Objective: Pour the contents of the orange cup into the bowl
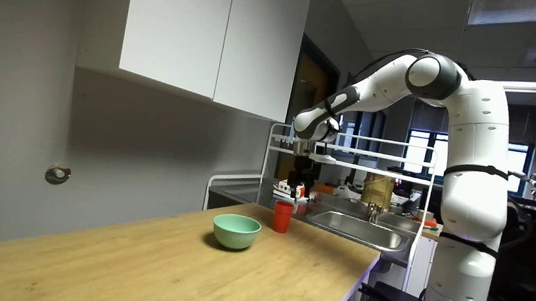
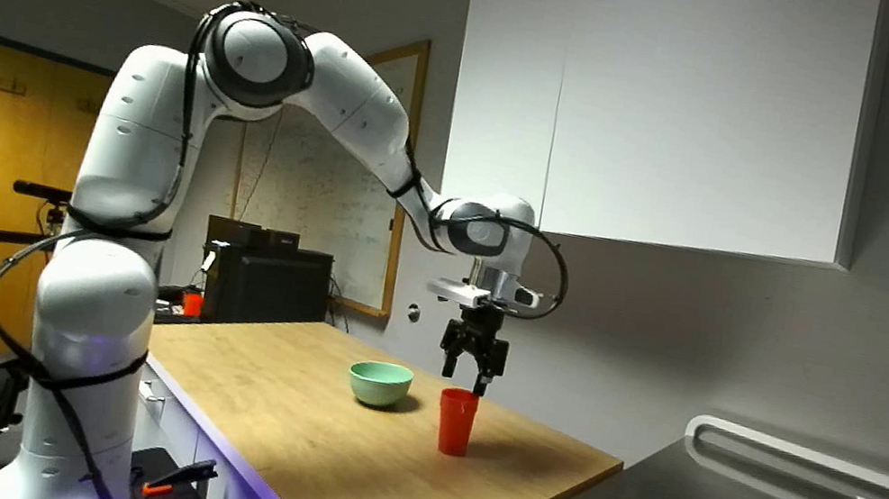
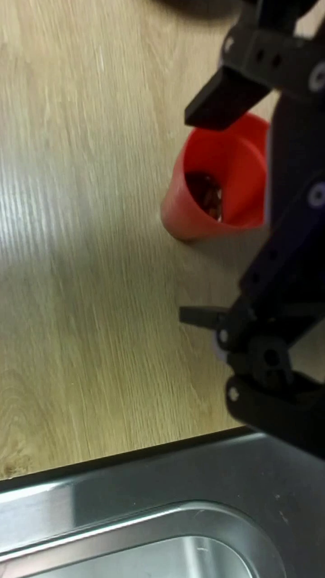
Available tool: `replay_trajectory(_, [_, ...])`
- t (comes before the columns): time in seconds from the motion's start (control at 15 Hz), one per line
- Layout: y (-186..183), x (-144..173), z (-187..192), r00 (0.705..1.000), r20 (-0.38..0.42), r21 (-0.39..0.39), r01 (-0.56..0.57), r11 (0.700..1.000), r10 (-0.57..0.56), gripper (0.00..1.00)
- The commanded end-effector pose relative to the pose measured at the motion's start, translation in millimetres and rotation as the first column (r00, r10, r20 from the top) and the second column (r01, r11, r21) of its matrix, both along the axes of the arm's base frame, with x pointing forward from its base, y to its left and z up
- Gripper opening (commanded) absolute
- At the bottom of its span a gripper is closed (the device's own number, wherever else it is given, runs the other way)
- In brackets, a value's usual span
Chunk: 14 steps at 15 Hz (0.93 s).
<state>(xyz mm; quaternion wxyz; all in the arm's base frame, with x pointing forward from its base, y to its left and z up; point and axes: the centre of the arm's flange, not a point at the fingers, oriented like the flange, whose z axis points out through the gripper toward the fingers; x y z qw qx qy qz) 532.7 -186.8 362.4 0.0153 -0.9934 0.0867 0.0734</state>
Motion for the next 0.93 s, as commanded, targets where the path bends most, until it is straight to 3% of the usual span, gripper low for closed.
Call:
replay_trajectory(0.0, [-22, 30, -14, 0.998, -0.003, 0.02, 0.06, 0.998, -0.06, 1.0])
replay_trajectory(0.4, [-34, 48, -52, 0.995, -0.04, 0.036, 0.088, 0.995, -0.087, 0.98])
replay_trajectory(0.47, [-35, 49, -57, 0.995, -0.046, 0.033, 0.093, 0.995, -0.091, 0.74])
replay_trajectory(0.6, [-36, 50, -66, 0.994, -0.057, 0.025, 0.095, 0.995, -0.093, 0.7])
replay_trajectory(0.87, [-34, 50, -66, 0.993, -0.063, 0.002, 0.103, 0.995, -0.102, 0.38])
